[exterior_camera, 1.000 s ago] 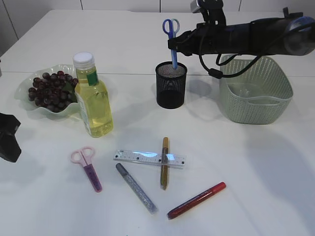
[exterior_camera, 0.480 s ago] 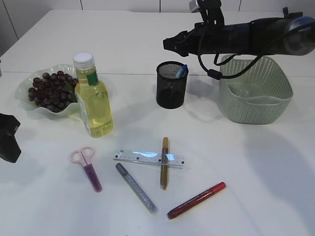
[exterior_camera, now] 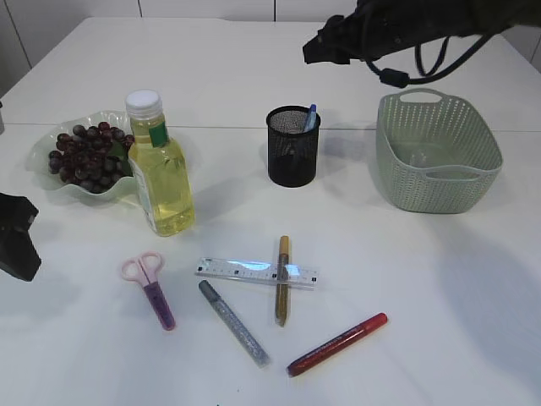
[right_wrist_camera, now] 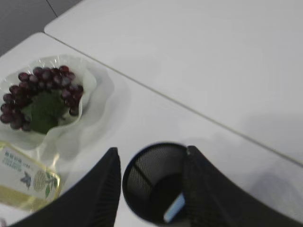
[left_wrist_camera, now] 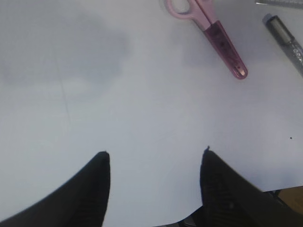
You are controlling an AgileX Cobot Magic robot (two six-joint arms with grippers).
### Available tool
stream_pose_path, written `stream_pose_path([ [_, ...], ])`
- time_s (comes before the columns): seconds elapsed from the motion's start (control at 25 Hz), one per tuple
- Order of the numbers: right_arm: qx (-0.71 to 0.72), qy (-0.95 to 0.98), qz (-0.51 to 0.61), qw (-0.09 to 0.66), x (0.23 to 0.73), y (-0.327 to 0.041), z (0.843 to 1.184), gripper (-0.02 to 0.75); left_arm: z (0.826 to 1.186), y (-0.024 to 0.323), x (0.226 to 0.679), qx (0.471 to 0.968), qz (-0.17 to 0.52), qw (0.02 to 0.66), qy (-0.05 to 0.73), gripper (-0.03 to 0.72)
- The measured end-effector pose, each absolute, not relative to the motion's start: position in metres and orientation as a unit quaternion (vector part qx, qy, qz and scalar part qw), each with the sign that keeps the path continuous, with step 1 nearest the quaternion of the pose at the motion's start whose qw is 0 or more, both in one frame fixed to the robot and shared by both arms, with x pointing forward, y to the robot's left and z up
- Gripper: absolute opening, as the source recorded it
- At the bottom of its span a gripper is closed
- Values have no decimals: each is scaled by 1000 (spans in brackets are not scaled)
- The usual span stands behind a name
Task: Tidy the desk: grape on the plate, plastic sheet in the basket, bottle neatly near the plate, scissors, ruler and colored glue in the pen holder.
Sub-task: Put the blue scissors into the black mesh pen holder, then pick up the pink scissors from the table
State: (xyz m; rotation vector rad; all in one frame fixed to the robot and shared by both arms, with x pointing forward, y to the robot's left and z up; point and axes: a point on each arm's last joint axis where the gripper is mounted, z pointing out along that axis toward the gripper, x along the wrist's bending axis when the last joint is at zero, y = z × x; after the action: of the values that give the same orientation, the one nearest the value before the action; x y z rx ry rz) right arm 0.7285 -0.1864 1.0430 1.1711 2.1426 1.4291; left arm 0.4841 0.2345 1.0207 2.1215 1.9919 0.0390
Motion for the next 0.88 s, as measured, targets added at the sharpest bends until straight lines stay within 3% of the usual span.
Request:
stream_pose_path([
  [0.24,510,774,362,98,684,-202,1083,353,1021,233,484,721,8,122,683,442],
  [0.48,558,771,293,95,646,-199,1116,353,1022,230,487,711,6,147,688,435],
  [0.88,576,804,132,65,593,-169,1075,353,1025,220,490,664,-29,195,722,417],
])
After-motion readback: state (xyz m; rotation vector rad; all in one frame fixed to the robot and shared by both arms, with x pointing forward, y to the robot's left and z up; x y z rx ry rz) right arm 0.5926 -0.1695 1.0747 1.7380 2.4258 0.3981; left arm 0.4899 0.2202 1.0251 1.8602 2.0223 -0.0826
